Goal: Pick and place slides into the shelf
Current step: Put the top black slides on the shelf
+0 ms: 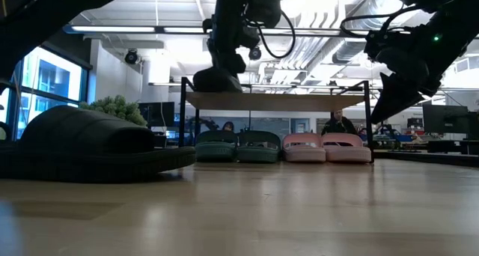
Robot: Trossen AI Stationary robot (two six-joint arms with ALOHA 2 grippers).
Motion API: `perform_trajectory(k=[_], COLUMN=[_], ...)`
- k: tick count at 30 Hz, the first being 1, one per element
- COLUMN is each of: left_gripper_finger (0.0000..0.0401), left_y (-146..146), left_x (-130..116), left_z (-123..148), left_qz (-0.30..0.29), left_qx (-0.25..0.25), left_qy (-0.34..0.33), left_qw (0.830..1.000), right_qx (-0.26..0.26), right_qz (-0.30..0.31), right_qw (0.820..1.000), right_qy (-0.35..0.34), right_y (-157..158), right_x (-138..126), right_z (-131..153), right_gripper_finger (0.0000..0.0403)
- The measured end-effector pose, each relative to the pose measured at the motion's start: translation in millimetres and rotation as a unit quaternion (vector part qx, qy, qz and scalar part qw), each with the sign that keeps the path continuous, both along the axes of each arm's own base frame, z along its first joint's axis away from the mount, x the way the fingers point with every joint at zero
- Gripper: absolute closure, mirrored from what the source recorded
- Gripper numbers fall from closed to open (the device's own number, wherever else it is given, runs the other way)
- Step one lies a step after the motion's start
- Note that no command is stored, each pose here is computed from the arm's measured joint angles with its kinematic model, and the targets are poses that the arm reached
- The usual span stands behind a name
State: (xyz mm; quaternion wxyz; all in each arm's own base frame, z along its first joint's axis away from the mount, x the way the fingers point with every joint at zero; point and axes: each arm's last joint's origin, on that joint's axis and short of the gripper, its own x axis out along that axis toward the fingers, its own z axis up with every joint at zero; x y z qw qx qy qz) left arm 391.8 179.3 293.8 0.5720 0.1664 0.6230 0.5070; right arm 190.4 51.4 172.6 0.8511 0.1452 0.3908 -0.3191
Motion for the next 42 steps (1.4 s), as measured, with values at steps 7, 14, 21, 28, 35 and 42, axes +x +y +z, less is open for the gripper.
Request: perform_trajectory(k=[7, 14, 21, 28, 35, 42], left_gripper_finger=[0.0401, 0.0401, 0.0401, 0.0401, 0.0401, 0.0401], left_y=[0, 0, -6, -11, -4, -3], left_x=[0, 0, 1, -1, -6, -8], left_z=[0, 0, 2, 30, 31, 35], left_qz=[-0.001, 0.003, -0.007, -0.020, -0.028, -0.026], left_qx=[-0.001, -0.005, -0.012, -0.016, -0.040, -0.038], left_qy=[0.002, -0.007, -0.009, -0.054, -0.041, -0.046], left_qw=[1.000, 1.000, 1.000, 0.998, 0.998, 0.998], right_qx=[-0.002, -0.003, -0.002, -0.009, -0.015, -0.043], right_qz=[-0.001, -0.004, -0.005, -0.007, -0.009, -0.021], right_qw=[1.000, 1.000, 1.000, 1.000, 1.000, 0.999], right_qy=[-0.001, -0.003, -0.003, -0.005, -0.007, -0.017], right_y=[0, 0, 0, -1, -1, -3], right_x=[0, 0, 0, 0, 0, 0], right_z=[0, 0, 0, 0, 1, 2], right_gripper_finger=[0.0402, 0.0402, 0.0402, 0.0402, 0.0402, 0.0402])
